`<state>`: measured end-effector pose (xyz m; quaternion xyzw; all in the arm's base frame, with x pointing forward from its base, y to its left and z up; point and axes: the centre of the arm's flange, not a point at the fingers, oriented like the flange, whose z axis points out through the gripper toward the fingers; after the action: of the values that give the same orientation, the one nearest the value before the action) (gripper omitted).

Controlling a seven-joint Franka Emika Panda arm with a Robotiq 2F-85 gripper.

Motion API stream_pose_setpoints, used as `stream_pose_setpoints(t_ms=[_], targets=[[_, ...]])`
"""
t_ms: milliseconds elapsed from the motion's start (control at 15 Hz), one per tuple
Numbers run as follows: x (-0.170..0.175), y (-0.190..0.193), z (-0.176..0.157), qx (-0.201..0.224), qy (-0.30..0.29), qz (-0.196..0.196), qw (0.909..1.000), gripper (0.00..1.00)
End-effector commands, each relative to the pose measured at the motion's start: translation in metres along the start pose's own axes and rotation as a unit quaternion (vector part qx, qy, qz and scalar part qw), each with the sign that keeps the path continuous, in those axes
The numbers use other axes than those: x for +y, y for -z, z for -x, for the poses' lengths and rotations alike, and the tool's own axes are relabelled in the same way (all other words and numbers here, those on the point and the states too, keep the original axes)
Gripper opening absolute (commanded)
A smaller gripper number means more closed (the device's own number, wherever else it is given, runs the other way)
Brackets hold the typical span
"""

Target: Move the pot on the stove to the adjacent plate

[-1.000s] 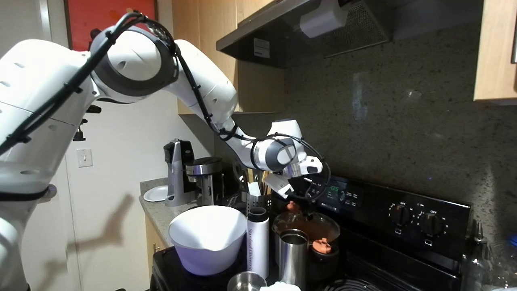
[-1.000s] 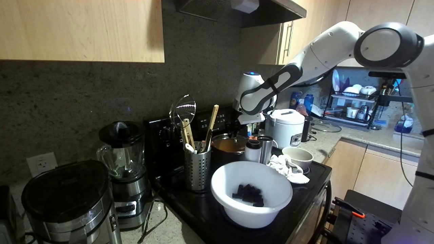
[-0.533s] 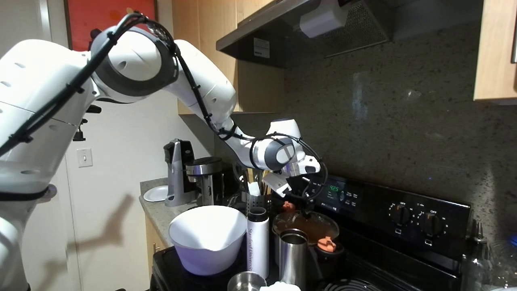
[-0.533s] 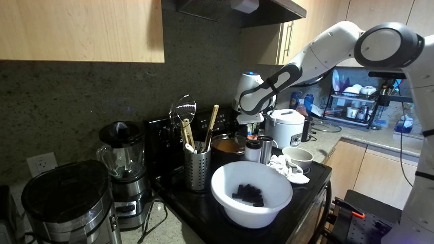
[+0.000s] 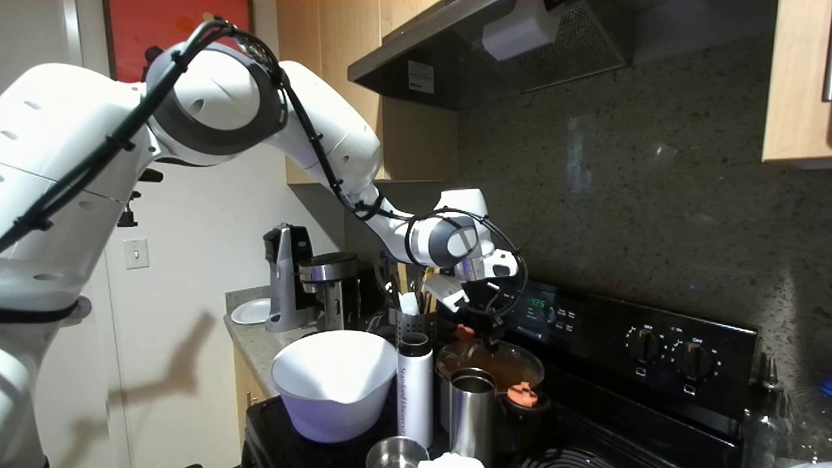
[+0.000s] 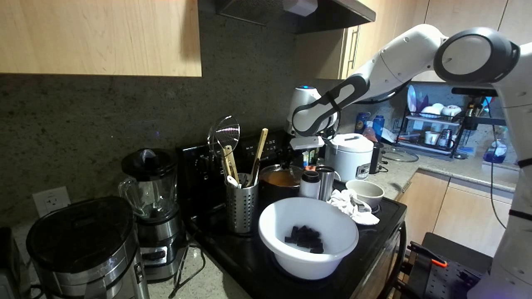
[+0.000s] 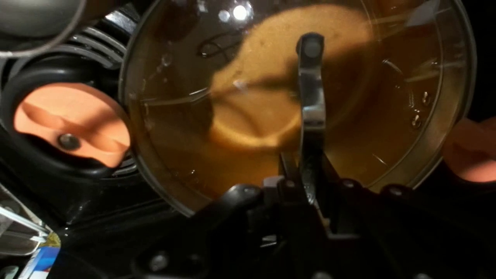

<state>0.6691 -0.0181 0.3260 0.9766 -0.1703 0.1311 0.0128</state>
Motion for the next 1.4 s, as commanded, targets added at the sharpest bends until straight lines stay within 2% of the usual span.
stream_pose_setpoints(t_ms=[0,533,1333], targets=[[-0.004,0.039,-0.020,0.002,-0.020,-0.005,0.9998,0.04],[0.001,0.070,-0.038,0.021,-0.029,-0.015,0.9992,0.04],[0.036,0.072,-0.057,0.034,-0.053,0.002,0.9980,0.04]])
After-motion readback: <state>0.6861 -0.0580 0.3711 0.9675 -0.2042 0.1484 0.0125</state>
